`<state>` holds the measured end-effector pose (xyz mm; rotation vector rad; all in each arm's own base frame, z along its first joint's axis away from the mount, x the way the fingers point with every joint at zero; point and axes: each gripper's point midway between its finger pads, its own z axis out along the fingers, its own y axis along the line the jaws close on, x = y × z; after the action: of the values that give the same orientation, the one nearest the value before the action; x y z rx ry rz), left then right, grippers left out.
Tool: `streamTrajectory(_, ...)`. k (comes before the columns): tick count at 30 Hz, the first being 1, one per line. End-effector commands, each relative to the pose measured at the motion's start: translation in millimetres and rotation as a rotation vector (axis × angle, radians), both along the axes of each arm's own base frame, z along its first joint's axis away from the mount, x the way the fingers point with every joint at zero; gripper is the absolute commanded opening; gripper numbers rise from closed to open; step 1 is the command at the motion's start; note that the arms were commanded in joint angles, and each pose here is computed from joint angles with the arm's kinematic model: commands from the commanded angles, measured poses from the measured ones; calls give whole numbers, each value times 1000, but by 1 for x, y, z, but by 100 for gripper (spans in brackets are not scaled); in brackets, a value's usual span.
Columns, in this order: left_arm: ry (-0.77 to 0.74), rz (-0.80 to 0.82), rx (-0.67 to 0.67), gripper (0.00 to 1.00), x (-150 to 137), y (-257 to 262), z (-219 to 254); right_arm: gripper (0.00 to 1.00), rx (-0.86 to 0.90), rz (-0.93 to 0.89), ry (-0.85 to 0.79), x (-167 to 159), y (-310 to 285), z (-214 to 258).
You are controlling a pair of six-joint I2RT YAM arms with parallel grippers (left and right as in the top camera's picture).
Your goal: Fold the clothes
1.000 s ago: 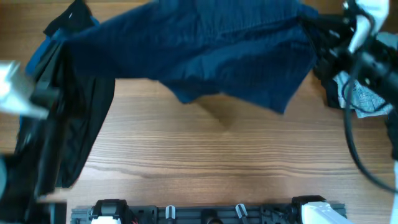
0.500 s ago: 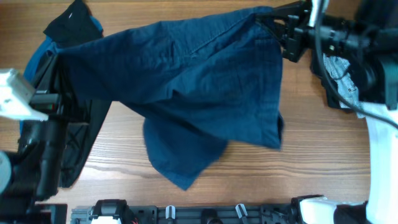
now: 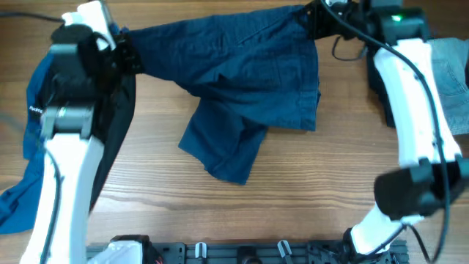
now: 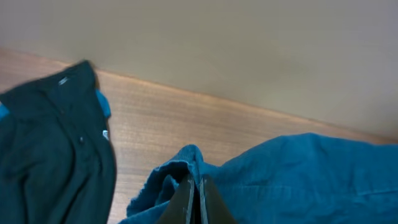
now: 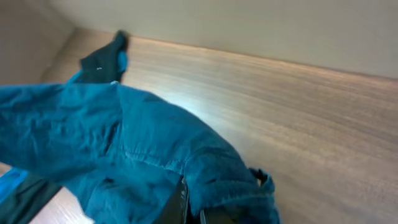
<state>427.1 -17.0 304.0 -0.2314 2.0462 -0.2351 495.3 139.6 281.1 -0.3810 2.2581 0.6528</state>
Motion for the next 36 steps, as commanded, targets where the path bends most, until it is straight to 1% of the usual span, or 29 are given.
streamTrajectory(1,38,-3,-11,4,34,-2,-35,4,0,-101,12,41,-20,-33)
streamTrajectory(4,6,-3,-12,4,71,-3,-59,4,-19,-160,-89,88,-36,-55)
streamTrajectory(5,-14,-4,-13,6,83,-4,-66,11,-19,-164,-131,100,-38,-57)
streamTrajectory(6,-31,-6,-13,30,92,-5,-71,58,-14,-168,-165,109,-40,-58)
streamTrajectory(7,-35,-6,-13,54,99,-5,-78,94,-8,-174,-195,115,-43,-55)
streamTrajectory(8,-33,-6,-13,78,103,-5,-84,99,-3,-177,-228,120,-45,-50)
streamTrajectory(9,-31,-5,-13,95,103,-5,-85,100,3,-180,-255,122,-48,-40)
streamTrajectory(10,-32,-5,-13,100,102,-5,-83,100,5,-190,-275,120,-54,-27)
streamTrajectory(13,-45,14,-54,100,90,-4,-61,99,24,-236,-268,108,-73,-2)
streamTrajectory(15,-24,-5,-96,100,73,-11,-49,100,27,-239,-211,90,-81,3)
streamTrajectory(16,5,-47,-127,100,60,-19,-45,100,26,-239,-155,76,-84,1)
streamTrajectory(18,106,-152,-191,100,24,-40,-45,100,11,-249,-2,44,-88,-13)
streamTrajectory(19,158,-170,-214,100,10,-46,-48,100,1,-247,59,30,-88,-19)
streamTrajectory(22,347,-174,-247,100,-40,-60,-66,99,-30,-230,277,-15,-87,-47)
streamTrajectory(23,398,-172,-254,100,-51,-63,-72,96,-35,-228,327,-25,-86,-53)
streamTrajectory(24,462,-170,-259,100,-65,-67,-80,94,-40,-226,388,-37,-86,-61)
streamTrajectory(26,591,-151,-281,100,-91,-75,-96,90,-55,-210,452,-52,-85,-69)
streamTrajectory(28,667,-150,-282,100,-107,-80,-107,90,-68,-209,499,-62,-86,-76)
streamTrajectory(31,812,-116,-252,100,-139,-87,-131,90,-102,-227,540,-70,-91,-86)
streamTrajectory(34,935,-53,-221,100,-169,-94,-166,90,-108,-232,551,-70,-92,-97)
streamTrajectory(36,983,-35,-225,99,-183,-102,-189,90,-108,-233,548,-69,-92,-103)
